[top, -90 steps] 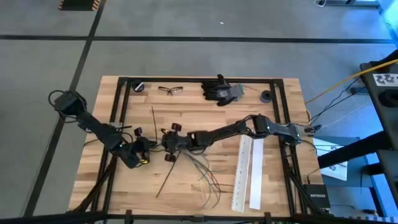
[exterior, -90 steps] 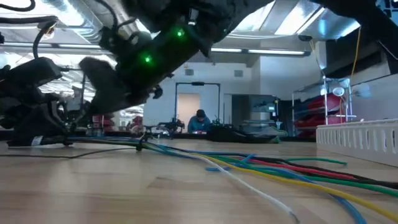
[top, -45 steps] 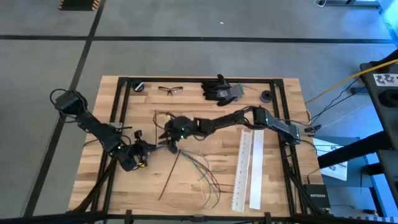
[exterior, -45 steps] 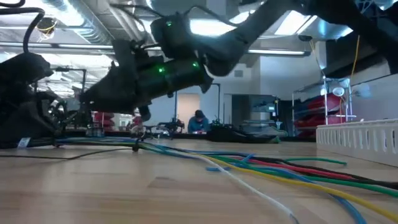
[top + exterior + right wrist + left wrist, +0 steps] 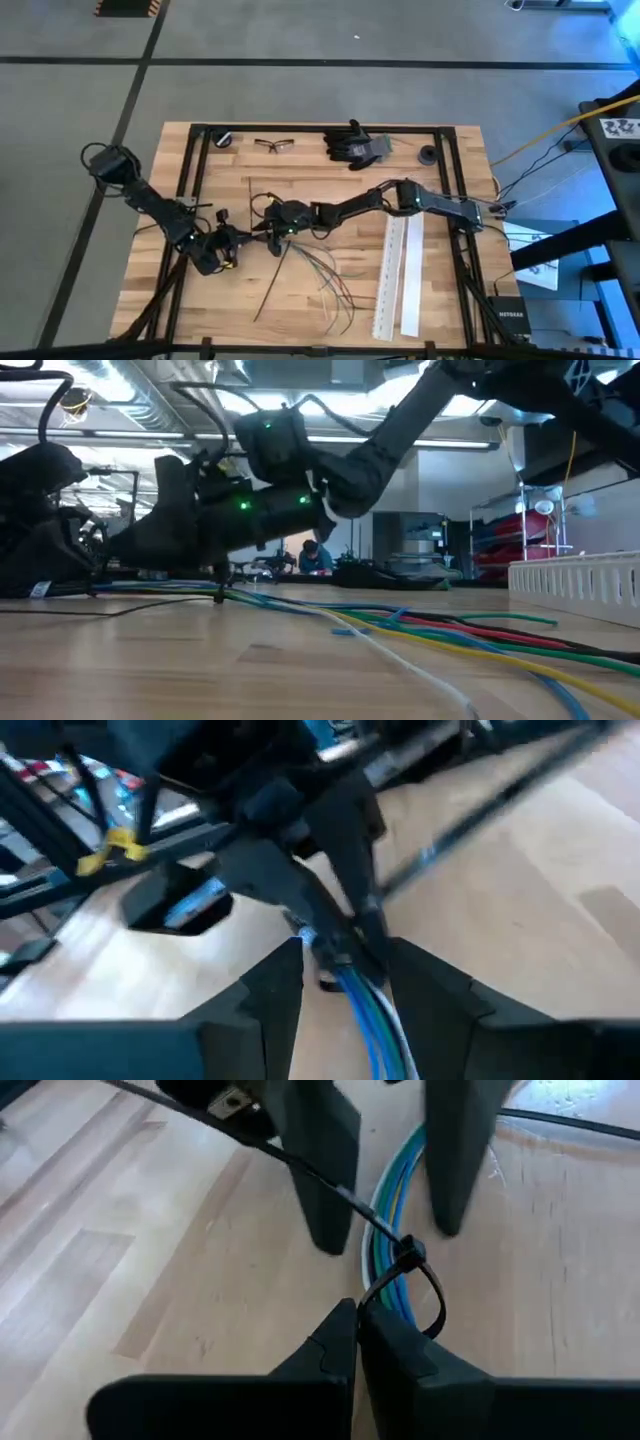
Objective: Ziptie cables
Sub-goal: Wrap the zip tie on the cables
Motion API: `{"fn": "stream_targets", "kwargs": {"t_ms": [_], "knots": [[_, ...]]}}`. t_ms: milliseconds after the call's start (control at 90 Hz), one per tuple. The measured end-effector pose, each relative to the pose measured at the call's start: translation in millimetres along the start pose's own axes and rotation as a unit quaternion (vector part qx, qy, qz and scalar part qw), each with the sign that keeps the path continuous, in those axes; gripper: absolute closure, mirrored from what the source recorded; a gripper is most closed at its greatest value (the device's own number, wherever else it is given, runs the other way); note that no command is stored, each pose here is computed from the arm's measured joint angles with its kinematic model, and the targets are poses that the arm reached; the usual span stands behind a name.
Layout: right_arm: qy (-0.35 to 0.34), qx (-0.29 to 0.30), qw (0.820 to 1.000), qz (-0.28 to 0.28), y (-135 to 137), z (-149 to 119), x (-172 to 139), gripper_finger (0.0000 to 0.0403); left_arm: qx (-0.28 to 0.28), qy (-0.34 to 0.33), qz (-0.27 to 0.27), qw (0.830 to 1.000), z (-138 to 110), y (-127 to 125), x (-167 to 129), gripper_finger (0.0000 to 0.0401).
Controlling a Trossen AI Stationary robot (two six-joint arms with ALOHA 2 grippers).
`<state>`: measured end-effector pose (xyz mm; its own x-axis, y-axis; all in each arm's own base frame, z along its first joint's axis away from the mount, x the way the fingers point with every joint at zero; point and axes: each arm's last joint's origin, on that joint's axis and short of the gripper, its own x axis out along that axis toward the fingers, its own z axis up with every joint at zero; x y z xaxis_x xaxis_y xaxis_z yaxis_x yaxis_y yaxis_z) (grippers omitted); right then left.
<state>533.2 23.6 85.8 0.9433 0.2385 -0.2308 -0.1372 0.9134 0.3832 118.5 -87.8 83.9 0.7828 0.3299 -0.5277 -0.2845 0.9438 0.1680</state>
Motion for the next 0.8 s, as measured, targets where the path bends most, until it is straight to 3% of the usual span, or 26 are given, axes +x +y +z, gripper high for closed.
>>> {"fn": "stream_targets", "kwargs": {"t_ms": [111, 211, 456, 622, 800], "knots": [[-0.011, -0.008, 0.999, 0.03, 2.8, 5.0, 0.4, 0.0267, -0.001, 0.0, 0.002, 1.0, -0.2, 0.3, 0.0, 0.0401], [-0.006, -0.019, 1.0, 0.024, 2.8, 4.0, 0.7, 0.0281, 0.001, 0.0, 0.003, 1.0, -0.4, 0.4, 0.0, 0.0401], [0.0, -0.1, 0.995, 0.006, 4.5, 0.8, 1.5, 0.0392, -0.005, -0.001, 0.001, 1.0, -0.1, 0.1, 0.0, 0.0401], [-0.011, -0.142, 0.99, -0.022, 12.7, -1.3, 3.4, 0.0401, -0.007, 0.009, -0.025, 1.0, 9.1, -7.2, -1.7, 0.0401], [-0.009, -0.146, 0.989, -0.027, 14.7, -2.6, 3.9, 0.0402, -0.012, 0.038, -0.058, 0.997, 10.7, -10.4, -2.8, 0.0401]]}}
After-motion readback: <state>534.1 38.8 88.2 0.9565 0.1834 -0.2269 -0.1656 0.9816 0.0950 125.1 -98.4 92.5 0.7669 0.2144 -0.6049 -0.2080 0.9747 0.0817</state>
